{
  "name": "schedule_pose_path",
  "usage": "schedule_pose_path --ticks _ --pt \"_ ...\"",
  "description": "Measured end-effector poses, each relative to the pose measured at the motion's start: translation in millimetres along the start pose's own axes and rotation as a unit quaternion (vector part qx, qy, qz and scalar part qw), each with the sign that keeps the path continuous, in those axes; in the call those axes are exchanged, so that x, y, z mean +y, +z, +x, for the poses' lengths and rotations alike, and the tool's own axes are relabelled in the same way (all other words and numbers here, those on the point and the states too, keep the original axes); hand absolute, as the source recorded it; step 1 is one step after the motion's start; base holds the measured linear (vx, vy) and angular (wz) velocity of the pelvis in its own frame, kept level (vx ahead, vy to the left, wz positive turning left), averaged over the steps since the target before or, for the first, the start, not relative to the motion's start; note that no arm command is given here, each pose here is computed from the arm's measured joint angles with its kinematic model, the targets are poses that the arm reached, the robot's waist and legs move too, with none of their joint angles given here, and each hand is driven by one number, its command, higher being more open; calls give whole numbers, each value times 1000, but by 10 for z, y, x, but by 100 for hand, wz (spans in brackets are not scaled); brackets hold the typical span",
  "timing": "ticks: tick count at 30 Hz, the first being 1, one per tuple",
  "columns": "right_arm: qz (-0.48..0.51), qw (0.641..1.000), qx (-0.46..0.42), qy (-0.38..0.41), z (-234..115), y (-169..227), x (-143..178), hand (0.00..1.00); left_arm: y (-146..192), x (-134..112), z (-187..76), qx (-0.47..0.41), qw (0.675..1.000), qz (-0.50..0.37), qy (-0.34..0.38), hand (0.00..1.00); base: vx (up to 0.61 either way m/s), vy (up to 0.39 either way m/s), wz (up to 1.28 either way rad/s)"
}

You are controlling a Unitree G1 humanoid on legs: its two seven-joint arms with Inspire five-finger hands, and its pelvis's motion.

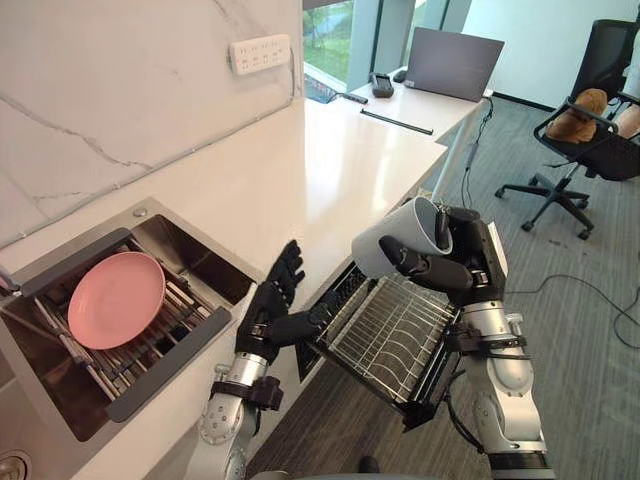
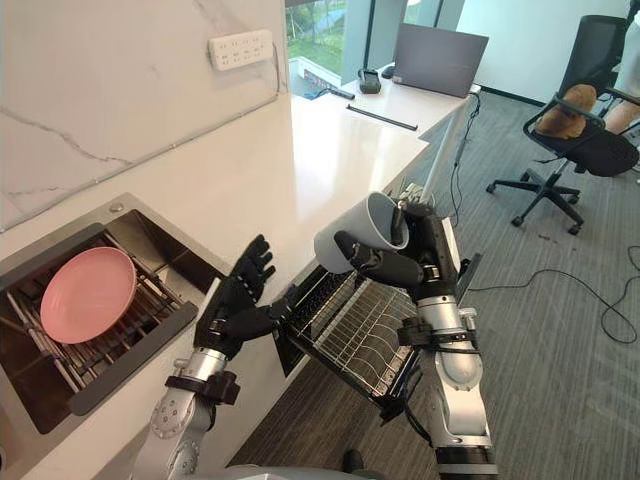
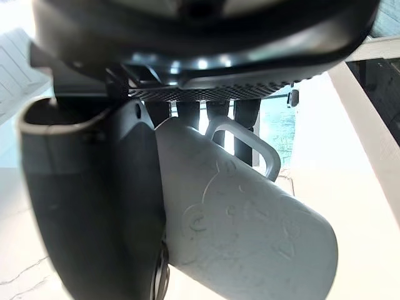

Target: Walk over to the sink, pick up the cup, carry it to the dishwasher, place the cup inside the dishwasher, then close the dishwasher door

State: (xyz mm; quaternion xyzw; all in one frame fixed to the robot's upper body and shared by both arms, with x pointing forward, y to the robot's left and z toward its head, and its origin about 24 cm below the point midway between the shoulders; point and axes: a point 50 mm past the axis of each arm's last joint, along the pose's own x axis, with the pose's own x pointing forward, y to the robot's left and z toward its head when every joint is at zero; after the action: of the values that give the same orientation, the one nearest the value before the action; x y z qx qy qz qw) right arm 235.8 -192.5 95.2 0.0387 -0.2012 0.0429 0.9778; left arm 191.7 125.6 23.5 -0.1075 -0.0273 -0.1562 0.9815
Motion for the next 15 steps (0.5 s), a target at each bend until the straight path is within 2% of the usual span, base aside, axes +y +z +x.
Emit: schedule_pose_path --ticks 8,15 --pt "-3 1000 -3 8 -4 35 -81 0 -120 -51 -68 39 998 1 -49 100 -21 -2 -8" --pt "-6 1000 7 8 -64 15 -123 0 -441 -7 -291 132 991 14 -26 100 -31 -11 2"
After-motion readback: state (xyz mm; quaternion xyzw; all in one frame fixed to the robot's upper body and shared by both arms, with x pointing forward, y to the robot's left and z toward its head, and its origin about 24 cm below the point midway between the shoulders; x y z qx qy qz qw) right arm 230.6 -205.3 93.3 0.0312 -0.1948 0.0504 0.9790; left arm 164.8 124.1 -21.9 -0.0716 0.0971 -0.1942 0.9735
